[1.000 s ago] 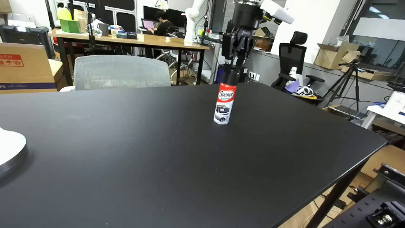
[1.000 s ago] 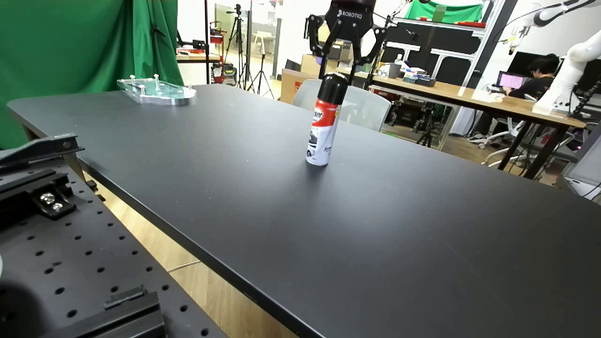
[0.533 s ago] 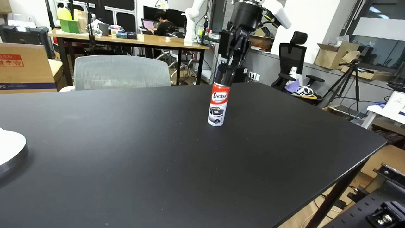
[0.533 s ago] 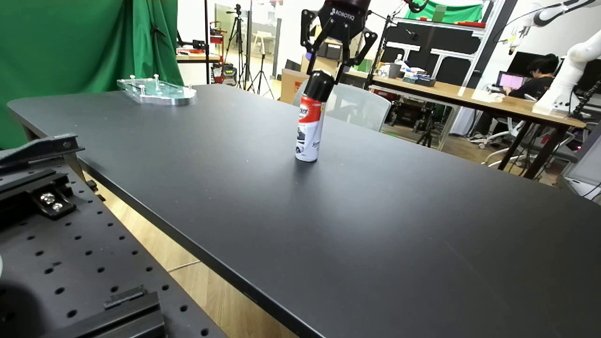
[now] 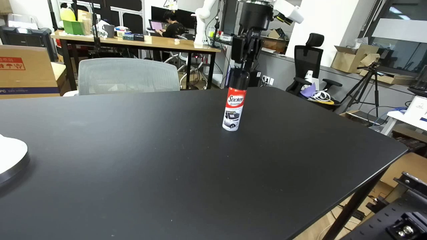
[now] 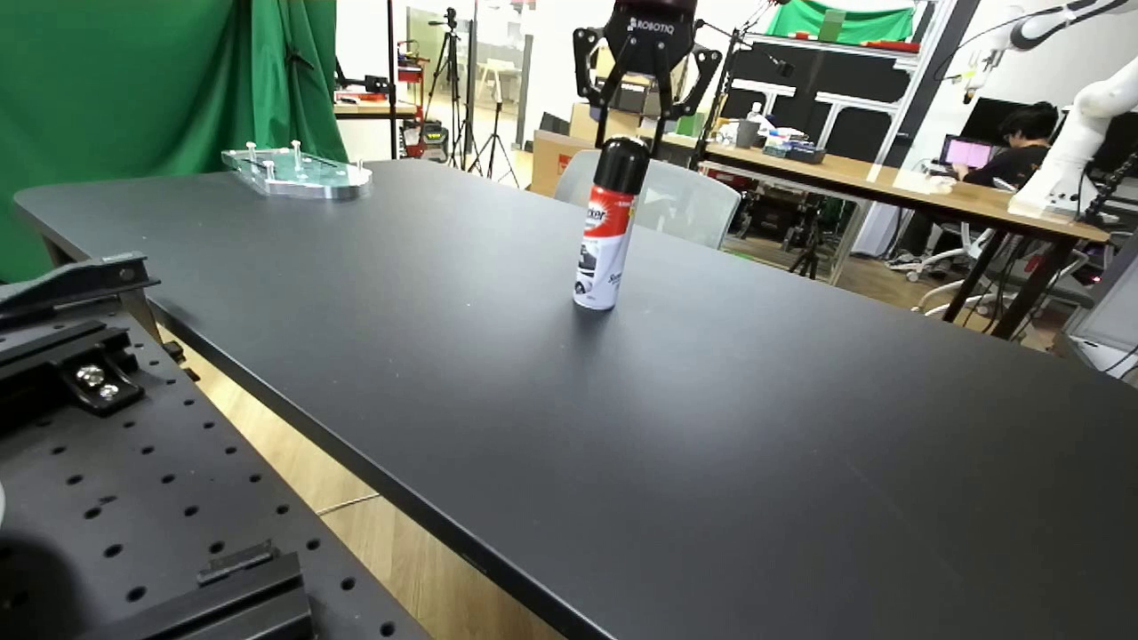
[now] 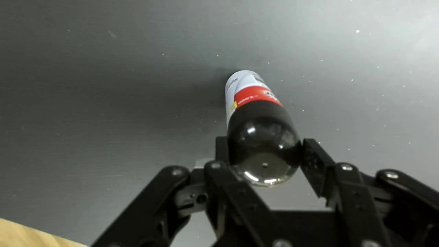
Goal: Take the top off the bottle
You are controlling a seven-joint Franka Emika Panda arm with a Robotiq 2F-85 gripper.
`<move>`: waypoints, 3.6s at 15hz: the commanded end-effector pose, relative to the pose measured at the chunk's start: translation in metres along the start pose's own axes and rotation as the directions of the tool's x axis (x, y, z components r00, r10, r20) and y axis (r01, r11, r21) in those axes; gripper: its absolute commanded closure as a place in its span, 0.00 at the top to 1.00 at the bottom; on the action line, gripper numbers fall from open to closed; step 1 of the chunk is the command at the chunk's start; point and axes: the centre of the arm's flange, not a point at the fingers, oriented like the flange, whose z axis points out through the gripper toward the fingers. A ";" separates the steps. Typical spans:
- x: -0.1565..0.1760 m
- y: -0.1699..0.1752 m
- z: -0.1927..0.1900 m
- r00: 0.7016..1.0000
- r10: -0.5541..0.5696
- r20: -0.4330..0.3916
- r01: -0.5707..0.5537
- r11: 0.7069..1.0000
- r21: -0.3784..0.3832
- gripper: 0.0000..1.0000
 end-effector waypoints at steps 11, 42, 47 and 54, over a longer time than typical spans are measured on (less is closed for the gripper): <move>-0.002 -0.022 -0.007 0.993 -0.113 -0.037 0.118 0.979 0.164 0.31; -0.007 -0.005 -0.035 0.994 -0.053 -0.100 0.050 0.998 -0.024 0.31; -0.019 0.021 -0.020 0.998 0.019 -0.060 -0.020 1.000 -0.016 0.31; -0.028 0.057 0.021 0.991 0.133 -0.022 -0.133 0.991 -0.014 0.31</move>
